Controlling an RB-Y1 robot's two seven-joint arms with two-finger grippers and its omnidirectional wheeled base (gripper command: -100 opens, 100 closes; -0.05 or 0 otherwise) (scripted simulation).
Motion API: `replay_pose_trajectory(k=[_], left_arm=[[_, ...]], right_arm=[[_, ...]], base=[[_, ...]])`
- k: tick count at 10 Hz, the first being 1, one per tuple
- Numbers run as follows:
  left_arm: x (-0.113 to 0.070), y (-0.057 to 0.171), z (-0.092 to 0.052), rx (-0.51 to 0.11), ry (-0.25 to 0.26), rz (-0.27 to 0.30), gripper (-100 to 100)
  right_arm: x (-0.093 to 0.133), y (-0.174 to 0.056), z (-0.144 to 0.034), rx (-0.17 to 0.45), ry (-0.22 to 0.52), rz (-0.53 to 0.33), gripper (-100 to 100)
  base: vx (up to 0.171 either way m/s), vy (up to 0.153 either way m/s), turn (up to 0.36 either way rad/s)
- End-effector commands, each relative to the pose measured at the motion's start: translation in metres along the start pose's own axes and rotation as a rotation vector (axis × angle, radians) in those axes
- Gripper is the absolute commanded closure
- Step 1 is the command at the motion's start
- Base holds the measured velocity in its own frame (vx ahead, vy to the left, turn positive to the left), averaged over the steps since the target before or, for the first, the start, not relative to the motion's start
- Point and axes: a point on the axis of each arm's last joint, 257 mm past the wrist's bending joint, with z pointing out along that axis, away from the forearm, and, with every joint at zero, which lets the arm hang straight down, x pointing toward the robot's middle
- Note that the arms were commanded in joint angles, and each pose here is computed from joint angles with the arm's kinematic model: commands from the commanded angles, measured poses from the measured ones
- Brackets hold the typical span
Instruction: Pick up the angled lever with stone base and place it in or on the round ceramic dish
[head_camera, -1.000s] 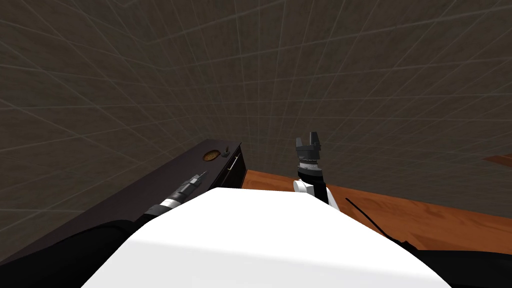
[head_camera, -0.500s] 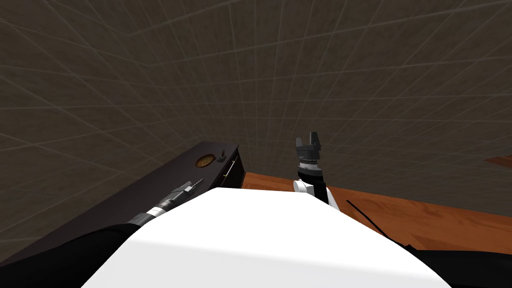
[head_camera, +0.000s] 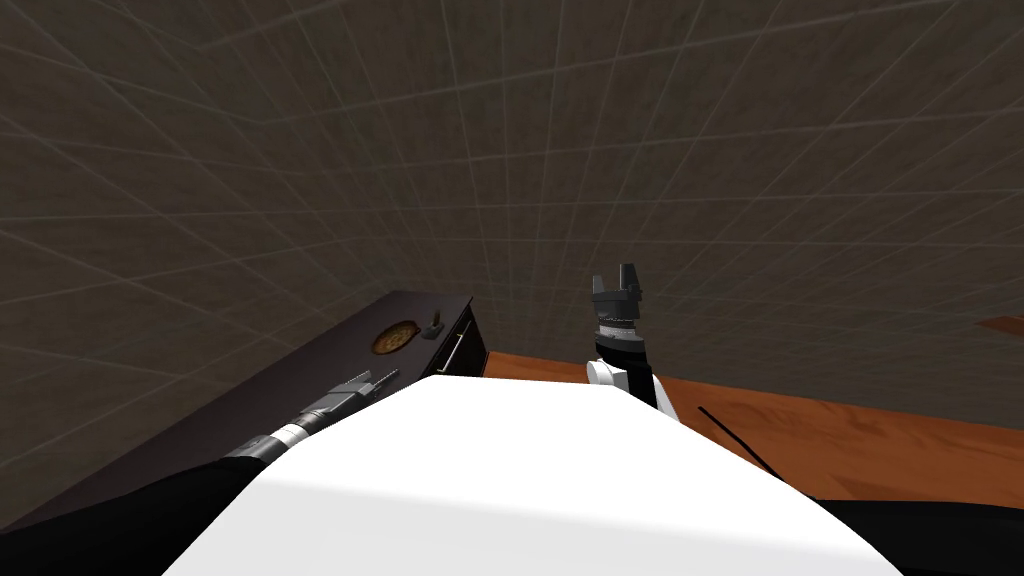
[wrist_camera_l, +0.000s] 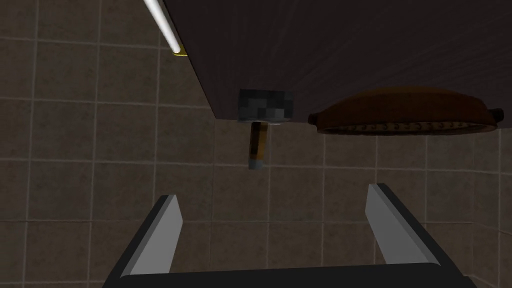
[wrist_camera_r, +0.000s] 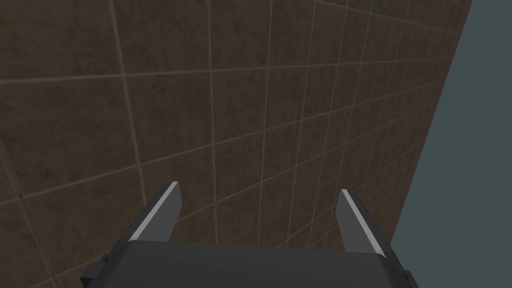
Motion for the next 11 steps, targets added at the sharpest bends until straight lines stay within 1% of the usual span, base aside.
replay_pose_trajectory(k=[1,3,5,8,9,10,11], left_arm=[[0.004,0.005,-0.002,0.0,0.036,0.044,-100],[0.01,0.009,-0.004,0.005,0.07,0.082,-100],[0.015,0.012,-0.004,0.012,0.096,0.106,-100],[0.024,0.013,-0.002,0.025,0.125,0.114,-100],[0.028,0.012,-0.003,0.026,0.133,0.11,-100],[0.025,0.012,-0.003,0.025,0.128,0.112,-100],[0.025,0.012,-0.003,0.025,0.128,0.112,0]], right_arm=[[0.0,0.0,0.0,0.0,0.0,0.0,0],[0.0,0.0,0.0,0.0,0.0,0.0,0],[0.0,0.0,0.0,0.0,0.0,0.0,0],[0.0,0.0,0.0,0.0,0.0,0.0,0],[0.0,0.0,0.0,0.0,0.0,0.0,0],[0.0,0.0,0.0,0.0,0.0,0.0,0],[0.0,0.0,0.0,0.0,0.0,0.0,0]], base=[[0.203,0.007,-0.058],[0.203,0.008,-0.067],[0.201,-0.003,-0.08],[0.248,0.006,-0.084],[0.199,0.019,-0.08],[0.081,0.006,-0.014],[0.017,0.002,0.001]])
